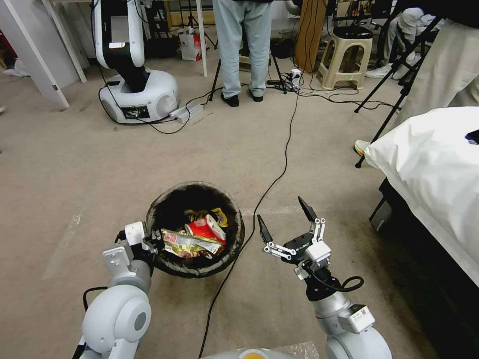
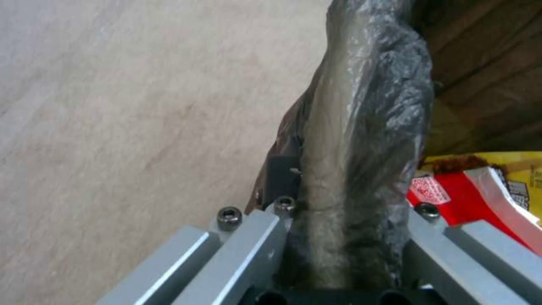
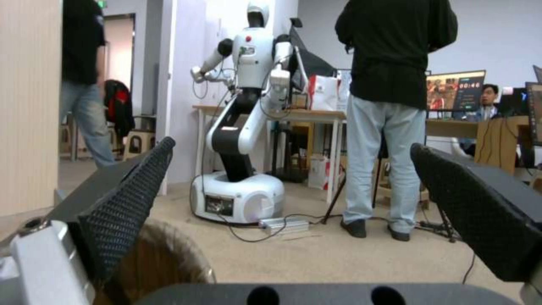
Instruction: Pick up the trash bin, then pick up the garbage from the floor and place it into the trash bin.
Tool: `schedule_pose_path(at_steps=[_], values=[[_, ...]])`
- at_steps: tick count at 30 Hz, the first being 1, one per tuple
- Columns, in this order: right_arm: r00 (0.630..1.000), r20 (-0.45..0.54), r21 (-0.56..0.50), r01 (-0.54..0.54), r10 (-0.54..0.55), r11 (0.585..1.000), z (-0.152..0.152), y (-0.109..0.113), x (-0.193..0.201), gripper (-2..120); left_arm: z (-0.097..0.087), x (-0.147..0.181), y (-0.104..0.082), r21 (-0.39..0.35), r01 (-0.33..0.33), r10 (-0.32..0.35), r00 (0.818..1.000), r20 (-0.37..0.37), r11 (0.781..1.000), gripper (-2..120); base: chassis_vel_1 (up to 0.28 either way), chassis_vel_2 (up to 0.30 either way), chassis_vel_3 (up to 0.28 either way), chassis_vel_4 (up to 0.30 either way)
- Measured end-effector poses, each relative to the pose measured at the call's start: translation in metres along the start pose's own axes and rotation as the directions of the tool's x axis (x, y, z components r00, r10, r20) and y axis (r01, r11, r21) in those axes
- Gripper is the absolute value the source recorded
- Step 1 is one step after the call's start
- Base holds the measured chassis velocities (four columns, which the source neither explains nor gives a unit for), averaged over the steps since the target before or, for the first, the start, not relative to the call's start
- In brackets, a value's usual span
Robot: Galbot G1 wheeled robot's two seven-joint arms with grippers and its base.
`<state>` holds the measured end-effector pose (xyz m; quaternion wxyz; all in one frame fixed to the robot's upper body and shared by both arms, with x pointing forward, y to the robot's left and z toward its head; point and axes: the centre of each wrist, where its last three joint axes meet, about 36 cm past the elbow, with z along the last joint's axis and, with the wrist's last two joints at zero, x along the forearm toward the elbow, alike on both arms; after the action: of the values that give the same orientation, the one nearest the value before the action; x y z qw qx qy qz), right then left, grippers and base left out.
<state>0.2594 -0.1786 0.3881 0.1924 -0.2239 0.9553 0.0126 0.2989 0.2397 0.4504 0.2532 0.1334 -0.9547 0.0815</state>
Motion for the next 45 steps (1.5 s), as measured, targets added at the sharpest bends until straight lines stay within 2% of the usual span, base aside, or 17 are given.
schedule_pose_path(at_steps=[6, 8, 15, 17, 34, 36, 37, 39, 41, 44, 45], values=[[1.0, 0.001, 0.002, 0.0, 0.0, 1.0, 0.0, -0.001, 0.0, 100, 0.008, -0.011, 0.005, -0.003, 0.05, -0.05, 0.998, -0.042, 0.999, 0, 0.0, 0.0, 0.0, 0.0], [1.0, 0.002, 0.002, 0.0, 0.0, 1.0, 0.0, -0.001, 0.0, 100, 0.012, -0.017, 0.009, -0.01, 0.087, -0.088, 0.993, -0.075, 0.996, 0, 0.0, 0.0, 0.0, 0.0], [1.0, 0.001, -0.001, 0.001, -0.001, 1.0, 0.002, 0.0, 0.0, 100, 0.017, -0.021, 0.017, -0.033, 0.118, -0.121, 0.986, -0.115, 0.992, 0, 0.0, 0.0, 0.0, 0.0], [1.0, 0.003, -0.002, 0.0, 0.0, 1.0, 0.003, 0.001, 0.0, 100, 0.019, -0.025, 0.024, -0.05, 0.143, -0.148, 0.98, -0.13, 0.988, 0, 0.0, 0.0, 0.0, 0.0], [1.0, 0.0, -0.001, -0.002, 0.002, 1.0, 0.006, 0.001, 0.003, 100, 0.027, -0.034, 0.031, -0.051, 0.17, -0.176, 0.971, -0.161, 0.984, 0, 0.0, 0.0, 0.0, 0.0], [1.0, 0.001, -0.001, -0.003, 0.003, 1.0, 0.007, 0.002, 0.003, 100, 0.028, -0.035, 0.031, -0.05, 0.173, -0.179, 0.97, -0.165, 0.984, 8, 0.0, 0.0, 0.0, 0.0], [1.0, 0.001, -0.001, -0.003, 0.003, 1.0, 0.007, 0.002, 0.003, 100, 0.028, -0.035, 0.031, -0.05, 0.173, -0.179, 0.97, -0.165, 0.984, 8, 0.0, 0.0, 0.0, 0.0], [1.0, 0.0, -0.001, -0.002, 0.002, 1.0, 0.007, 0.002, 0.003, 100, 0.03, -0.037, 0.03, -0.044, 0.16, -0.165, 0.971, -0.171, 0.986, 19, 0.0, 0.0, 0.0, 0.0], [1.0, 0.0, -0.001, -0.002, 0.002, 1.0, 0.007, 0.002, 0.003, 100, 0.031, -0.037, 0.029, -0.043, 0.155, -0.16, 0.972, -0.171, 0.987, 23, 0.0, 0.0, 0.0, 0.0], [1.0, -0.002, -0.001, -0.002, 0.002, 1.0, 0.008, 0.001, 0.003, 100, 0.031, -0.038, 0.027, -0.035, 0.133, -0.137, 0.978, -0.16, 0.99, 37, 0.0, 0.0, 0.0, 0.0], [1.0, -0.002, -0.001, -0.002, 0.002, 1.0, 0.008, 0.001, 0.003, 100, 0.031, -0.038, 0.027, -0.035, 0.133, -0.137, 0.978, -0.16, 0.99, 37, 0.0, 0.0, 0.0, 0.0]])
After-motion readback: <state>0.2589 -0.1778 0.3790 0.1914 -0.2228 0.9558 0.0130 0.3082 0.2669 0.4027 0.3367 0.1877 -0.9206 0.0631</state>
